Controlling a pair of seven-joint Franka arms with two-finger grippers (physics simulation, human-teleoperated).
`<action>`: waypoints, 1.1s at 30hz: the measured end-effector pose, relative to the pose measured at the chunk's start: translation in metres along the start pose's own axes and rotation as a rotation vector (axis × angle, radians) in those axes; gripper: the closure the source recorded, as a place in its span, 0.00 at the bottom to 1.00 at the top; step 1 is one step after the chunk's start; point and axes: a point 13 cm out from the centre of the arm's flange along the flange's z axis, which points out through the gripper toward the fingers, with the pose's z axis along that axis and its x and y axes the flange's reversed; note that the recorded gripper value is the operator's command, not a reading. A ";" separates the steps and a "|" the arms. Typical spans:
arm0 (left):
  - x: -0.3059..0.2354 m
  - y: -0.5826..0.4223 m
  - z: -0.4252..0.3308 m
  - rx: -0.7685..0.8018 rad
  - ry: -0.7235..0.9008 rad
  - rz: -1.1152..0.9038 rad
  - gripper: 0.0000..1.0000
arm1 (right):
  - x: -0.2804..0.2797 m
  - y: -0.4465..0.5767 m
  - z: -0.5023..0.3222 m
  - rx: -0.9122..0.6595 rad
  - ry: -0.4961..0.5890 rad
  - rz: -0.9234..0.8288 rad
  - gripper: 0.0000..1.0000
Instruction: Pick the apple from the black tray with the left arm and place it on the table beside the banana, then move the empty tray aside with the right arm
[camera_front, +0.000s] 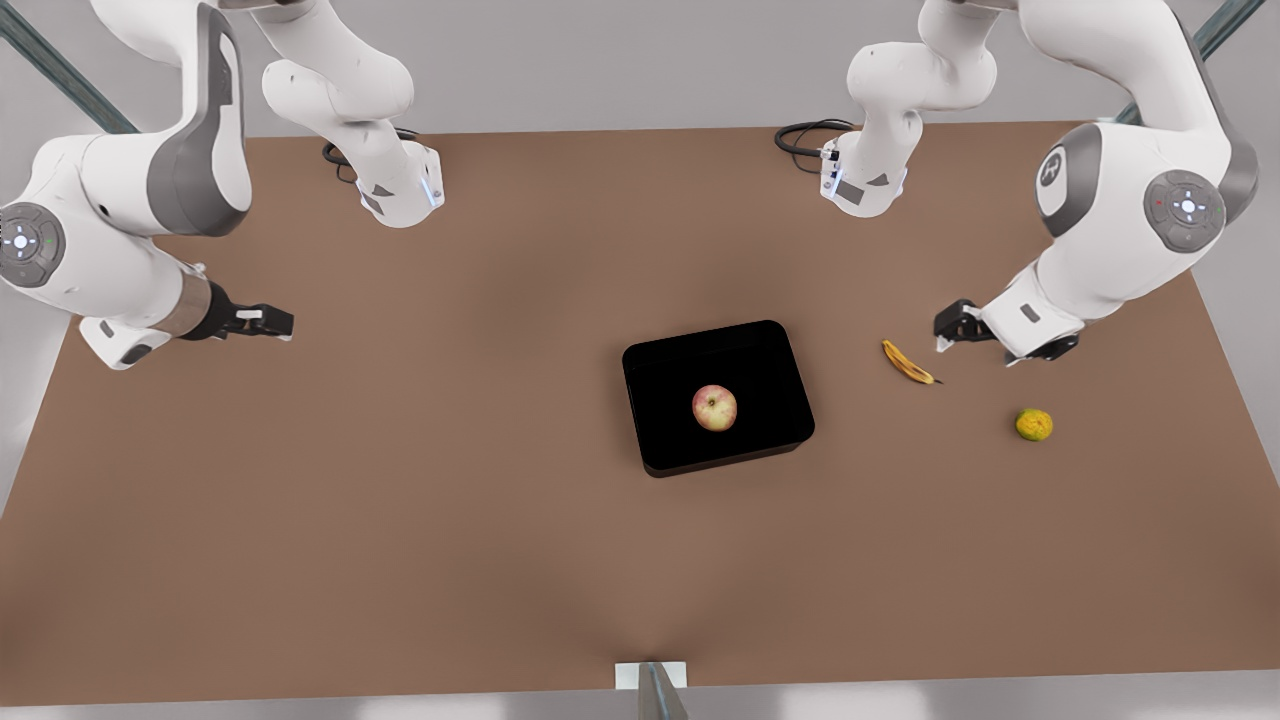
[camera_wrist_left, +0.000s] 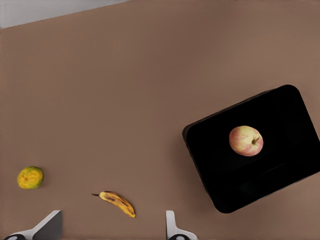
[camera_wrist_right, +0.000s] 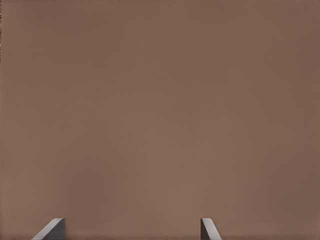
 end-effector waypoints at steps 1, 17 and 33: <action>-0.001 0.000 0.001 0.000 -0.001 0.000 0.00 | 0.000 0.003 0.000 0.001 0.000 -0.005 0.00; -0.013 -0.279 0.208 -0.145 0.166 0.208 0.00 | 0.006 0.004 -0.086 -0.007 -0.138 0.011 0.00; -0.054 -0.287 0.303 -0.154 0.016 -0.222 0.00 | 0.003 0.006 -0.073 -0.018 -0.073 0.017 0.00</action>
